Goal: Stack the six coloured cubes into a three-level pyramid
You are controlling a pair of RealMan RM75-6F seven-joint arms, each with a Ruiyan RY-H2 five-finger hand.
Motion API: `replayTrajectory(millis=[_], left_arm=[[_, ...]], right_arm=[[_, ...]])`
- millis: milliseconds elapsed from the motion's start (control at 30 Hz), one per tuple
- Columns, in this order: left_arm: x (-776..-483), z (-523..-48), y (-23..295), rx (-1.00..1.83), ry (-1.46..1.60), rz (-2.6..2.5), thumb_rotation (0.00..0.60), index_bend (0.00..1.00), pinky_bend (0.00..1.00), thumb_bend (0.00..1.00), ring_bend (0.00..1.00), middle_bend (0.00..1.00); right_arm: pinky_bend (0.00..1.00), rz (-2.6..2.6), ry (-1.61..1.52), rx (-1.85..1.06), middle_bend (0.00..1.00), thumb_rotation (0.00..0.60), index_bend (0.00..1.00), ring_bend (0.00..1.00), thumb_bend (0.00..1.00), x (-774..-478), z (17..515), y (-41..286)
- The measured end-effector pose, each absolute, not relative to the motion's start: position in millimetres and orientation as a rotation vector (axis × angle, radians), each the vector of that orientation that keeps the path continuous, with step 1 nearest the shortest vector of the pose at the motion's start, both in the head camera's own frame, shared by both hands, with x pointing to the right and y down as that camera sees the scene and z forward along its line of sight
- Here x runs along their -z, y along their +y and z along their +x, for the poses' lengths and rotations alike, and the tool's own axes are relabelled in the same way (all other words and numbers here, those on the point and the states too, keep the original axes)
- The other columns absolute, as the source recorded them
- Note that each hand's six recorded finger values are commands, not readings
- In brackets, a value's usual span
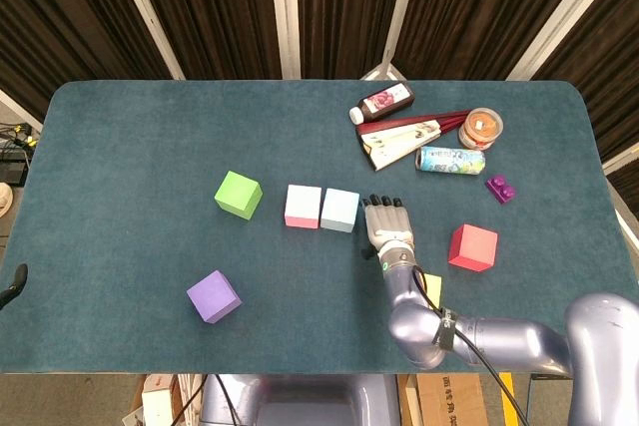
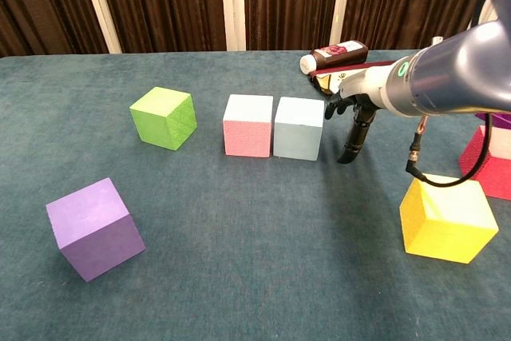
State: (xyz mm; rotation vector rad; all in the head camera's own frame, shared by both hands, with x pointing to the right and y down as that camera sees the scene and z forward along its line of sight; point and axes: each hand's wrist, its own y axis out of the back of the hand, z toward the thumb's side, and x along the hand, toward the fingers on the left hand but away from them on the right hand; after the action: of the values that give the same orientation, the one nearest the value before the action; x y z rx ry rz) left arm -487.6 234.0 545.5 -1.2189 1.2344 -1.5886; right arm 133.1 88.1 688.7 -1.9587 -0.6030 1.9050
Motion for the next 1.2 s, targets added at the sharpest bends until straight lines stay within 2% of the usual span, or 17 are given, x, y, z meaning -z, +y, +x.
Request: replayTrajectory(millis=[500, 833, 1200], left_arm=[[-547, -488, 233, 1.595, 1.232, -1.22, 0.6, 0.11, 0.0, 0.38, 0.0, 0.0], [-547, -489, 233, 1.601, 1.237, -1.212, 0.6, 0.11, 0.0, 0.38, 0.0, 0.0], [-547, -488, 232, 1.594, 1.226, -1.218, 0.6, 0.11, 0.0, 0.38, 0.0, 0.0]], right_arm=[[0.0, -1.968, -0.602, -1.894, 0.09, 0.6, 0.15, 0.01, 0.29, -691, 122, 89], [0.0, -1.898, -0.603, -1.95, 0.09, 0.6, 0.15, 0.01, 0.29, -693, 134, 85], [0.0, -1.767, -0.633, -1.975, 0.09, 0.6, 0.15, 0.02, 0.29, -671, 162, 74]])
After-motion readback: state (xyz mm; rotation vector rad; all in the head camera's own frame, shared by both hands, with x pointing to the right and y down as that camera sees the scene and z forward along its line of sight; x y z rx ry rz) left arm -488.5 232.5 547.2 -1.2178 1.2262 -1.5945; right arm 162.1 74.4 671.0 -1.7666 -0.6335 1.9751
